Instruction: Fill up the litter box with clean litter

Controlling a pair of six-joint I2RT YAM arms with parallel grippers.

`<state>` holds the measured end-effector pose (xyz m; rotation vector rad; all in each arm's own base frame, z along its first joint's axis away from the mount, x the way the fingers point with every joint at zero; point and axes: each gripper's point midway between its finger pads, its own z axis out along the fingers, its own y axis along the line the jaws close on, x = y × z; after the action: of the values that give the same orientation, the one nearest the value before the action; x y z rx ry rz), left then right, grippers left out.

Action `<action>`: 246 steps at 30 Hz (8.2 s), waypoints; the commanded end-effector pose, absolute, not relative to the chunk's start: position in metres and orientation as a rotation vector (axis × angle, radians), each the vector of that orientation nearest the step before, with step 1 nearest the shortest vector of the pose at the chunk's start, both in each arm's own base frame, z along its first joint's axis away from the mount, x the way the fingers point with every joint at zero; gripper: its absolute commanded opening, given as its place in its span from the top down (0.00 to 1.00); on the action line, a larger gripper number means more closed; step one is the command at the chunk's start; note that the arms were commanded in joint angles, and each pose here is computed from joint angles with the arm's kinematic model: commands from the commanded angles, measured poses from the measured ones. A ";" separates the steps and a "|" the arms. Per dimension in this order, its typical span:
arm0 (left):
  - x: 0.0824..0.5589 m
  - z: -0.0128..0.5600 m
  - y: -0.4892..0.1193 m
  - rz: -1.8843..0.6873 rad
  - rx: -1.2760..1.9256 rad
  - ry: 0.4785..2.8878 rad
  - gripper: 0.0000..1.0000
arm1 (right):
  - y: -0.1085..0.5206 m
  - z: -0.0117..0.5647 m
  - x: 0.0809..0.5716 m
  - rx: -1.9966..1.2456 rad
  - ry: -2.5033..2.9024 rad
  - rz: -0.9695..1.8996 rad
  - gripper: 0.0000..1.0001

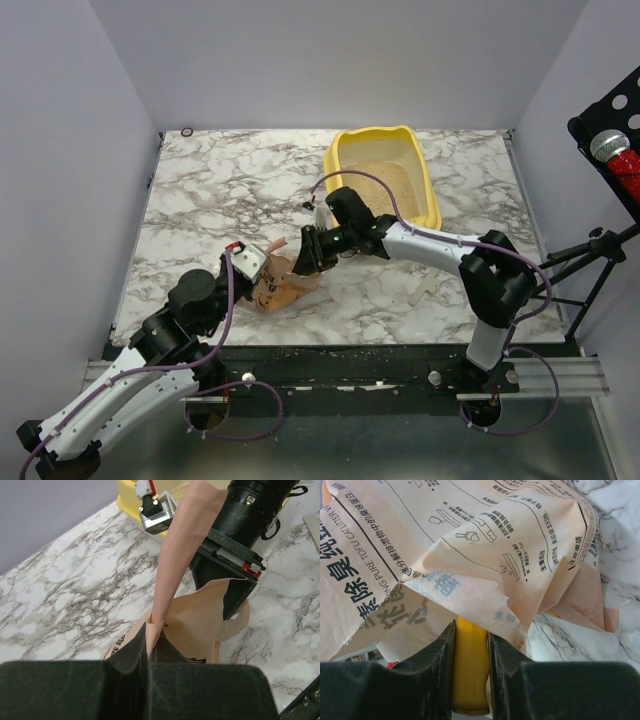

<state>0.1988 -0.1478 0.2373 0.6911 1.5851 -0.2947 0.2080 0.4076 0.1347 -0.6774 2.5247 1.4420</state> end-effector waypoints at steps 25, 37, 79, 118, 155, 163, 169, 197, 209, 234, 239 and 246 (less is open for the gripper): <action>0.195 0.281 -0.158 -0.381 0.658 1.430 1.00 | 0.397 0.230 0.192 -0.611 1.754 2.014 1.00; 0.194 0.280 -0.160 -0.386 0.664 1.424 1.00 | 0.352 0.242 0.186 -0.554 1.725 1.985 1.00; 0.196 0.286 -0.153 -0.361 0.624 1.385 1.00 | 0.251 0.210 0.159 -0.042 2.018 1.852 1.00; 0.207 0.301 -0.111 -0.230 0.405 1.393 1.00 | 0.187 0.341 0.291 0.656 1.314 1.647 1.00; 0.207 0.306 -0.100 -0.204 0.350 1.394 1.00 | 0.124 0.223 0.420 0.231 2.267 0.372 1.00; 0.206 0.305 -0.100 -0.206 0.359 1.399 1.00 | 0.114 0.248 0.423 0.083 2.319 0.182 1.00; 0.206 0.305 -0.100 -0.203 0.360 1.400 1.00 | 0.146 0.267 0.409 -0.075 2.315 0.314 1.00; 0.197 0.306 -0.123 -0.321 0.451 1.373 1.00 | 0.374 0.236 0.392 -0.687 2.049 0.888 1.00; 0.200 0.301 -0.123 -0.303 0.456 1.382 1.00 | 0.382 0.135 0.420 -0.629 2.225 0.798 0.96; 0.203 0.294 -0.128 -0.294 0.485 1.401 1.00 | 0.375 0.132 0.413 -0.625 2.264 0.770 0.46; 0.203 0.296 -0.127 -0.293 0.477 1.396 1.00 | 0.358 0.182 0.406 -0.582 2.180 0.727 0.46; 0.199 0.302 -0.125 -0.306 0.467 1.374 1.00 | 0.290 0.220 0.358 -0.448 2.143 0.587 0.44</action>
<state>0.2039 -0.1215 0.2533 0.5406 1.5305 -0.2194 0.3754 0.3304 0.1977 -0.5530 2.1746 0.7034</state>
